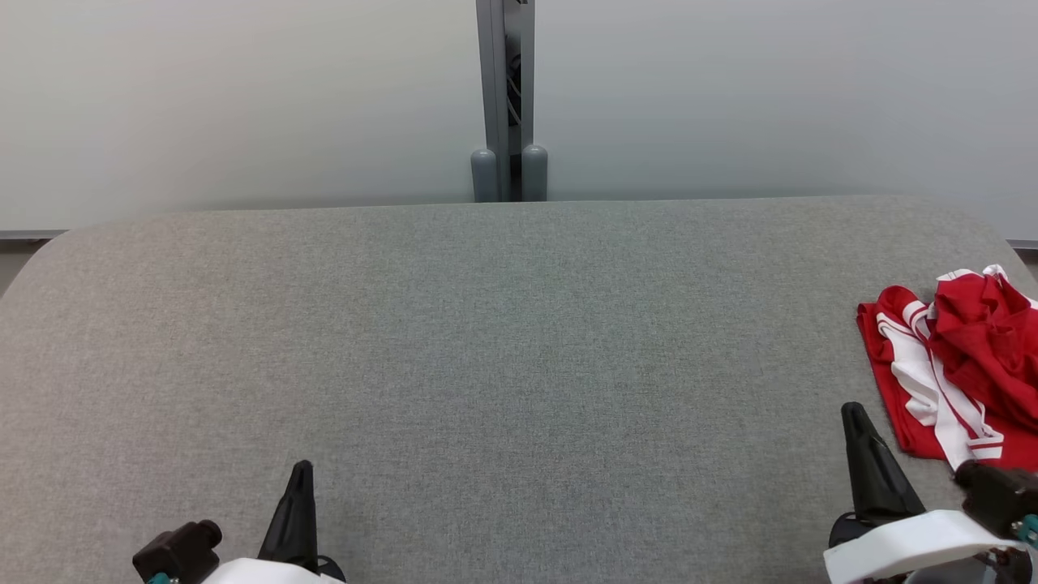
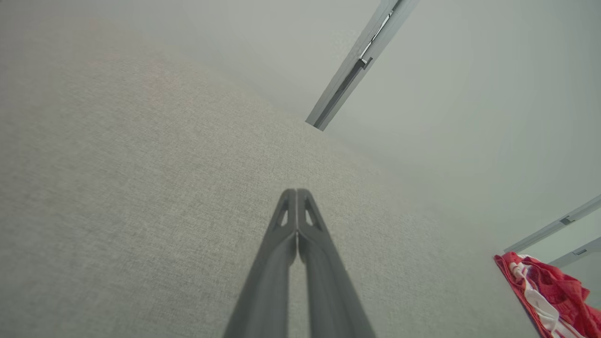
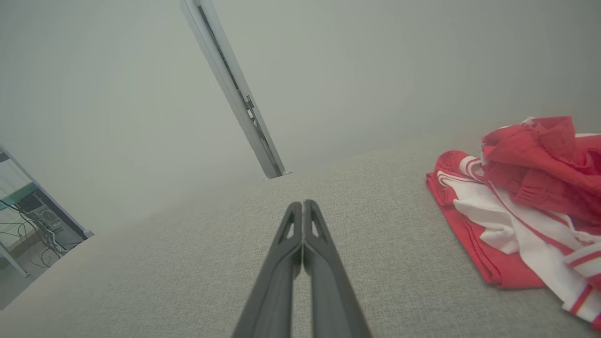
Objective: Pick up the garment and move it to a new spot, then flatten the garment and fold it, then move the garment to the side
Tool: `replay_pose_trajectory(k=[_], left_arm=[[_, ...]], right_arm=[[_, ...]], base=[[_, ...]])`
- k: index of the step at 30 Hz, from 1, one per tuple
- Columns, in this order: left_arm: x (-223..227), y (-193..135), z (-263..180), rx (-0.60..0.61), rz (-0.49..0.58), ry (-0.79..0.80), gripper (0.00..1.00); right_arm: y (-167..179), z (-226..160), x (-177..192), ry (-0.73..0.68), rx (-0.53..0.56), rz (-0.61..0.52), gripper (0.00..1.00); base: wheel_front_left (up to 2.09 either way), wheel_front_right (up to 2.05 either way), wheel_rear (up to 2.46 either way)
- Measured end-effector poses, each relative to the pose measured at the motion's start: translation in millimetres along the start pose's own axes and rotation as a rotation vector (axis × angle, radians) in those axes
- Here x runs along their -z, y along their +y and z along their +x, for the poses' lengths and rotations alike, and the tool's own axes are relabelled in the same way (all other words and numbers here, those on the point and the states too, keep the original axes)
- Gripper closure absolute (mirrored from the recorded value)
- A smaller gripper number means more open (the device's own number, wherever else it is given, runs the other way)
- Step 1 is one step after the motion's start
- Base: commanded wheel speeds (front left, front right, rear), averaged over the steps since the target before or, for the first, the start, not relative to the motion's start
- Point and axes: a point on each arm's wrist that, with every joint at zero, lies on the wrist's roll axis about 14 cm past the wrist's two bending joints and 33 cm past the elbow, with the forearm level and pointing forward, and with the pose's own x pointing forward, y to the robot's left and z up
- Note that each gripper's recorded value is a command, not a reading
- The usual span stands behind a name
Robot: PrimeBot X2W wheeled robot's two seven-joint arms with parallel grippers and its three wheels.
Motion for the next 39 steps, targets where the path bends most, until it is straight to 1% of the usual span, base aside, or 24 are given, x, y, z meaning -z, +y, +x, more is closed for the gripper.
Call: replay_pose_trajectory(k=[11, 22, 39], left_arm=[[-6.9, -6.3, 7.0, 0.013, -0.154, -0.003, 1.00], [-11.9, -10.9, 12.5, 0.023, -0.287, 0.000, 1.00], [-22.5, -21.2, 21.4, 0.057, -0.468, -0.005, 1.00]], right_arm=[[-16.2, -0.8, -3.6, 0.002, 0.057, 0.182, 1.00], [-28.8, -1.8, -6.9, -0.002, 0.097, 0.348, 1.00], [-44.3, -3.3, -13.1, -0.018, 0.132, 0.564, 1.00]], base=[[0.00, 0.00, 0.00], [0.00, 0.00, 0.00], [0.00, 0.00, 0.00]])
